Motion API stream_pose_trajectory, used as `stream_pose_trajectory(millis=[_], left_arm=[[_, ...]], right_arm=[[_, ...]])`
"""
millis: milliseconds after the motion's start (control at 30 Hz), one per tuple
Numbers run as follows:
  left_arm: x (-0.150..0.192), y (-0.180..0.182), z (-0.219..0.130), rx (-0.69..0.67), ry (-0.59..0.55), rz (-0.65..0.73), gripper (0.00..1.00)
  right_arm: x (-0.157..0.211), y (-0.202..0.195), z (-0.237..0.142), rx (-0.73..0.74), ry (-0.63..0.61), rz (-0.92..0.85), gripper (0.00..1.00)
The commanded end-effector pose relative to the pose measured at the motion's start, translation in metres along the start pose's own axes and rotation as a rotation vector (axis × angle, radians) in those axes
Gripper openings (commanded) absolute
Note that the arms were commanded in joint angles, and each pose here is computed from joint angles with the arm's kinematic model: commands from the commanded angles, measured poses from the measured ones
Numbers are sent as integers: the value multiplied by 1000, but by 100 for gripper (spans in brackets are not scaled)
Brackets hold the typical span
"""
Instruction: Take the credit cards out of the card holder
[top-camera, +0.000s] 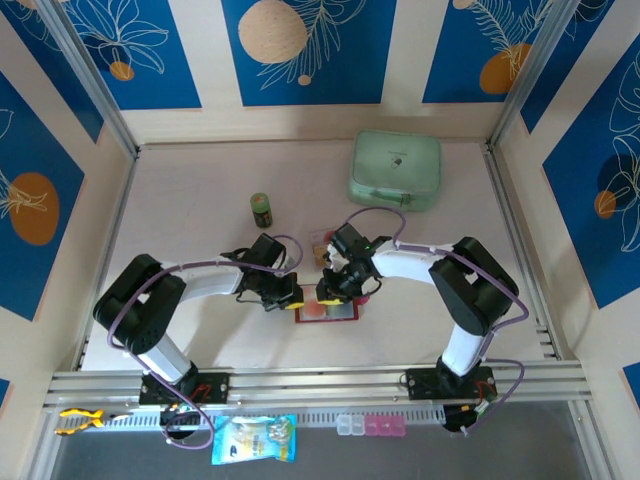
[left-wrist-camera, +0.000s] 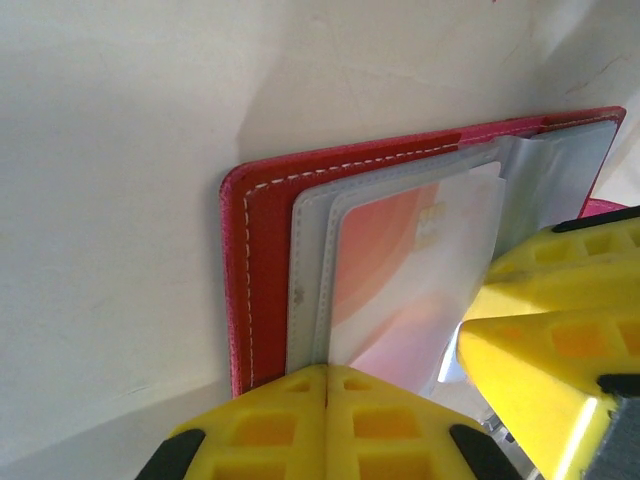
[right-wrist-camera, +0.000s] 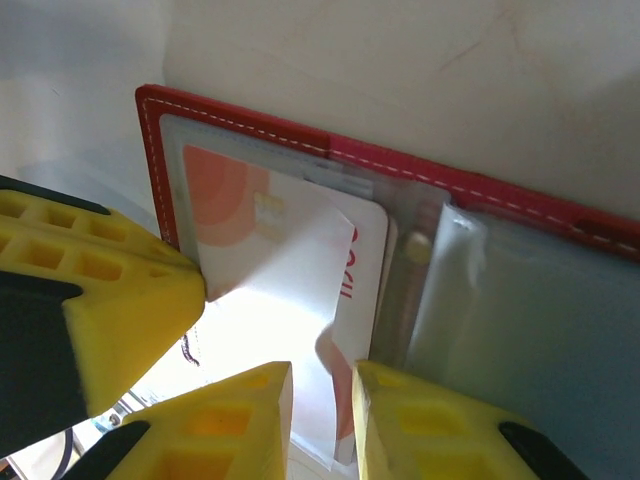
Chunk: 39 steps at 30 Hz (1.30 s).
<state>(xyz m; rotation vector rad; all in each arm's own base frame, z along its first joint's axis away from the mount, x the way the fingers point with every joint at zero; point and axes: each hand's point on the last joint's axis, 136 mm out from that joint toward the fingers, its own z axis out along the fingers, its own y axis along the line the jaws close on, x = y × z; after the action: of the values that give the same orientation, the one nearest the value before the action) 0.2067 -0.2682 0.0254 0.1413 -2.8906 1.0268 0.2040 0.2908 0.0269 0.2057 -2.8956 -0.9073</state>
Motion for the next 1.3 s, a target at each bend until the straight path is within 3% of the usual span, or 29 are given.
stream_pose_trajectory(millis=[0,400,800,1267], left_arm=[[9,19,0,-56,27,-37,5],[9,19,0,-52,29,-39,5],[10,18,-4,-49,19,-34,9],[7,17,-4,-47,13,-29,8]], right_arm=[[0,11,2,-36,19,-30,21],[1,15,5,-67,36,-37,17],[3,-6,1,64,33,10,20],[3,-2,-6,84,22,-21,20]])
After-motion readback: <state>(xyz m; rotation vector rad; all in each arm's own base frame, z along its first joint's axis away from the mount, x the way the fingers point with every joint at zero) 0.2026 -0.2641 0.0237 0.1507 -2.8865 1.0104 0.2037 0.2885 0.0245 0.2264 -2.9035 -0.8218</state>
